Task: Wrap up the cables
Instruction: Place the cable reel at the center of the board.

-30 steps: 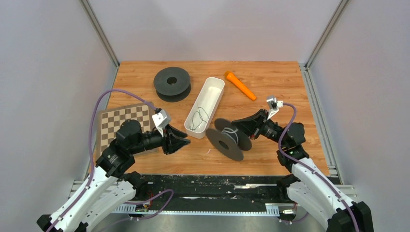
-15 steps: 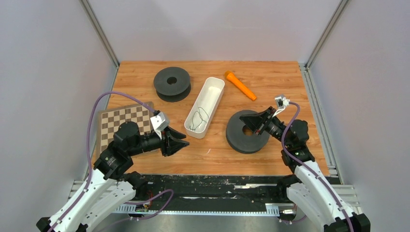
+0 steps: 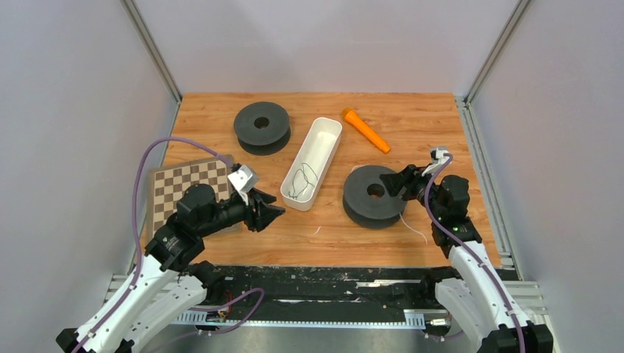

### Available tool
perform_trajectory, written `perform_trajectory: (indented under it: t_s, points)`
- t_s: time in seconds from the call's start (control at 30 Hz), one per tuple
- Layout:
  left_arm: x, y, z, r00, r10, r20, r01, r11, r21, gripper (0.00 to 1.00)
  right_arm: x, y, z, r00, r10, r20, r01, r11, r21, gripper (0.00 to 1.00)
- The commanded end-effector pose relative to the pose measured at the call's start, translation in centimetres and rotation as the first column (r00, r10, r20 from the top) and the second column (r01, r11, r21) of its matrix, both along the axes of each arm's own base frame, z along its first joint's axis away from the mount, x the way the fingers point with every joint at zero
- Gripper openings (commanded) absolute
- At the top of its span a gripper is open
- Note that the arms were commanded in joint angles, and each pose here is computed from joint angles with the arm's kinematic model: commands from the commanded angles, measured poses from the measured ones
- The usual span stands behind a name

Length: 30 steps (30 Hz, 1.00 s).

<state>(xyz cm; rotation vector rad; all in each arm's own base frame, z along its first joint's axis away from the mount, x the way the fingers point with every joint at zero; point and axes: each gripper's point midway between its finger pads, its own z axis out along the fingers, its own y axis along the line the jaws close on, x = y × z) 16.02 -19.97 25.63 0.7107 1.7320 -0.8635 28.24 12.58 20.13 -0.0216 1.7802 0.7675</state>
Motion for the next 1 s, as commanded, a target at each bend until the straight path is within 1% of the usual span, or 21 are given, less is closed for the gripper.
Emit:
perform_trajectory:
  t_s: [0.0, 0.13, 0.2, 0.37, 0.5, 0.6, 0.73, 0.87, 0.97]
  points:
    - [0.8, -0.4, -0.6, 0.998, 0.027, -0.060, -0.027, 1.000, 0.009, 0.55, 0.7, -1.9, -1.0, 0.998, -0.065, -0.018, 0.065, 0.997, -0.044, 0.66]
    - [1.5, -1.1, -1.5, 0.995, 0.019, -0.098, -0.015, 0.999, 0.037, 0.55, 0.8, -3.1, -2.6, 0.992, -0.108, -0.067, 0.105, 0.994, -0.044, 0.78]
    - [1.7, -1.2, -1.7, 0.994, 0.019, -0.104, -0.014, 0.999, 0.044, 0.54, 0.8, -4.0, -3.6, 0.984, -0.149, -0.101, 0.146, 0.989, -0.029, 0.80]
    - [2.7, -0.9, -2.0, 0.993, 0.064, -0.103, -0.057, 0.996, 0.076, 0.54, 0.9, -4.7, -5.4, 0.965, -0.206, -0.164, 0.215, 0.976, 0.035, 0.79]
    - [2.9, -0.8, -1.5, 0.993, 0.072, -0.098, -0.064, 0.995, 0.081, 0.54, 0.6, -4.3, -6.7, 0.961, -0.207, -0.184, 0.230, 0.966, 0.115, 0.79]
    - [2.8, -0.8, -1.2, 0.992, 0.070, -0.102, -0.062, 0.995, 0.082, 0.54, 0.7, -4.0, -7.5, 0.958, -0.202, -0.201, 0.234, 0.960, 0.151, 0.80]
    - [2.6, -0.6, -1.1, 0.991, 0.075, -0.109, -0.065, 0.994, 0.090, 0.53, 1.0, -5.5, -8.8, 0.939, -0.250, -0.235, 0.291, 0.944, 0.156, 0.80]
    - [2.6, -0.2, -1.2, 0.990, 0.090, -0.107, -0.078, 0.991, 0.106, 0.53, 1.1, -6.1, -7.8, 0.949, -0.252, -0.188, 0.280, 0.949, 0.142, 0.79]
    - [2.8, 0.0, -1.1, 0.990, 0.103, -0.099, -0.092, 0.990, 0.110, 0.53, 1.5, -6.9, -6.5, 0.948, -0.280, -0.152, 0.296, 0.951, 0.093, 0.81]
